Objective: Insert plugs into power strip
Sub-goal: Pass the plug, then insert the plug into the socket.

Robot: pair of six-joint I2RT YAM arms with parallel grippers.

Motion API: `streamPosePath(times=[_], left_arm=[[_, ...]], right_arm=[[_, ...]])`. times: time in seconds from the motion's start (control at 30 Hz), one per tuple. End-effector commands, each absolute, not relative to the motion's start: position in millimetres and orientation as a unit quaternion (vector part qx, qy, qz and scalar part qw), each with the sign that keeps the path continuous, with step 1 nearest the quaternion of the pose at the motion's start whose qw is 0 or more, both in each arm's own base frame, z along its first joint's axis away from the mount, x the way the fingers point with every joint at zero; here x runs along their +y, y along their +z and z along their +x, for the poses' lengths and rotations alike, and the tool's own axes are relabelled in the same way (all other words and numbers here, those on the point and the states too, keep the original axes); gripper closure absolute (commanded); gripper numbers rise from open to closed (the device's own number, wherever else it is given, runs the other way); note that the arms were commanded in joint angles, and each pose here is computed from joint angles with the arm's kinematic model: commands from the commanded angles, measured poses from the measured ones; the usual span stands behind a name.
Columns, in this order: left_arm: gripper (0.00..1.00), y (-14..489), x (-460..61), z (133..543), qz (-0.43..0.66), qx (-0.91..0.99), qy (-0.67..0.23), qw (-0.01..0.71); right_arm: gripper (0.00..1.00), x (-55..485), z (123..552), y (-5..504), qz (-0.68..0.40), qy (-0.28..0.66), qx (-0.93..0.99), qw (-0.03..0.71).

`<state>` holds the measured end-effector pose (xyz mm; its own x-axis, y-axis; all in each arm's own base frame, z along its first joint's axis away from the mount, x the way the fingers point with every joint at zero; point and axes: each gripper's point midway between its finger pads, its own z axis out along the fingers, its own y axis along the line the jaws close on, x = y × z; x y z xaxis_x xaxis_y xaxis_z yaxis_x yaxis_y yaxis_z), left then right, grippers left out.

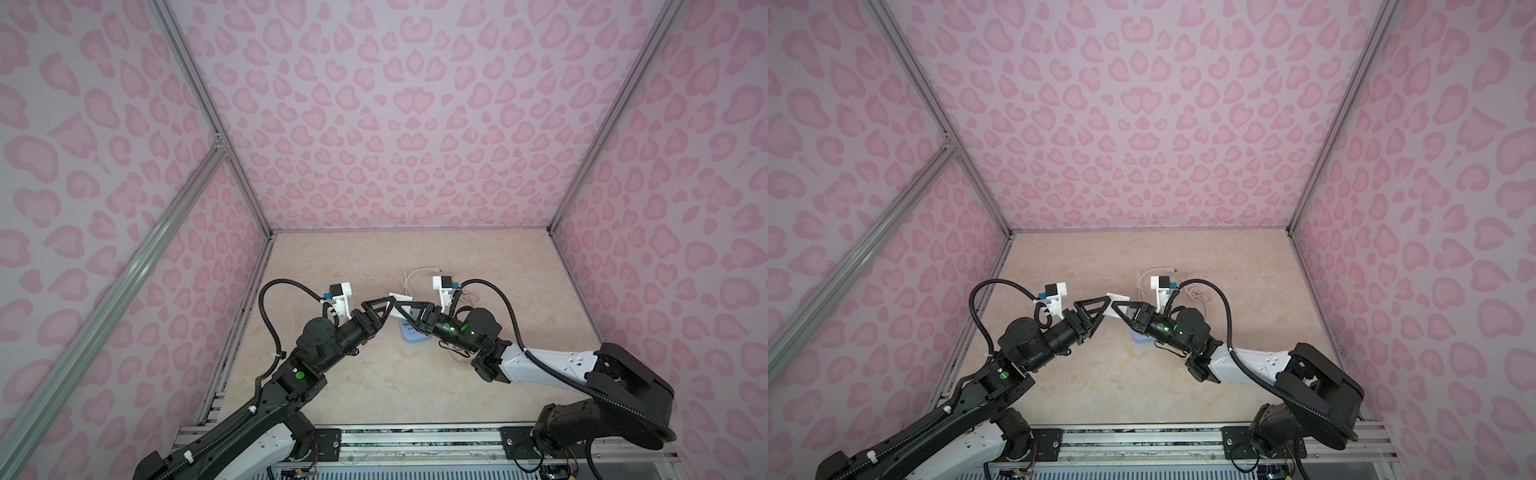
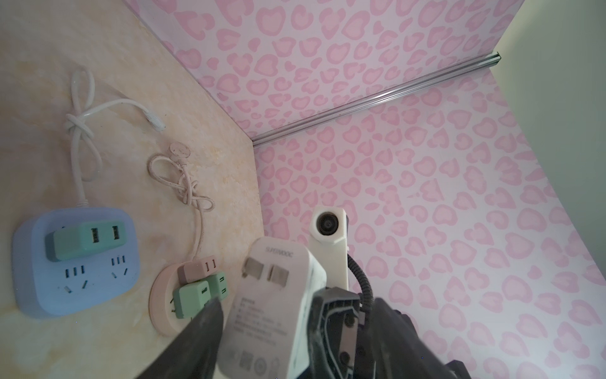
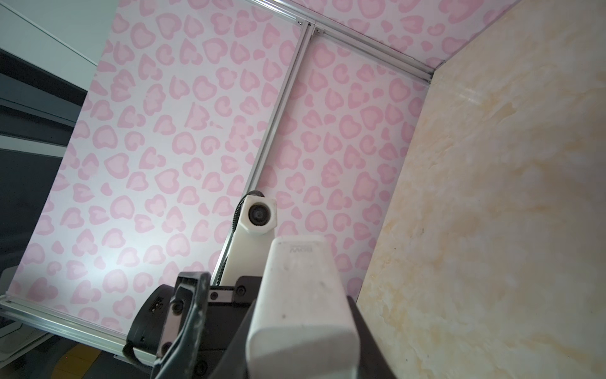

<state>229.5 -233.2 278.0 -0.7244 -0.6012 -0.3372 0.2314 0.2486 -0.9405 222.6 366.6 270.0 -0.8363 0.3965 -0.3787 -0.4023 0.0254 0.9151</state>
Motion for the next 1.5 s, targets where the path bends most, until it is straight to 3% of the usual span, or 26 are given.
streamPosePath(times=[0.0,0.2,0.4,0.67,0.93,1.47], left_arm=[[0.25,277.3,-218.7,231.7,-0.13,0.73,-0.553,0.38],[0.25,262.5,-180.1,227.9,-0.116,0.803,-0.41,0.417],[0.29,225.2,-150.6,229.6,-0.104,0.884,-0.244,0.384],[0.34,182.7,-162.9,230.6,-0.093,0.919,-0.21,0.321],[0.34,175.1,-169.3,228.8,-0.094,0.919,-0.225,0.308],[0.34,154.9,-158.4,219.7,-0.109,0.927,-0.207,0.292]], right_arm=[[1.0,361.1,226.6,257.4,-0.01,0.665,0.685,0.297],[1.0,338.3,225.6,227.8,-0.051,0.507,0.805,0.304],[1.0,290.2,227.6,211.8,-0.093,0.312,0.897,0.3],[1.0,241.4,230.4,222.6,-0.14,0.157,0.926,0.312],[1.0,255.9,233.5,217.2,-0.183,0.148,0.928,0.289],[1.0,280.0,253.5,148.4,-0.192,0.122,0.959,0.171]])
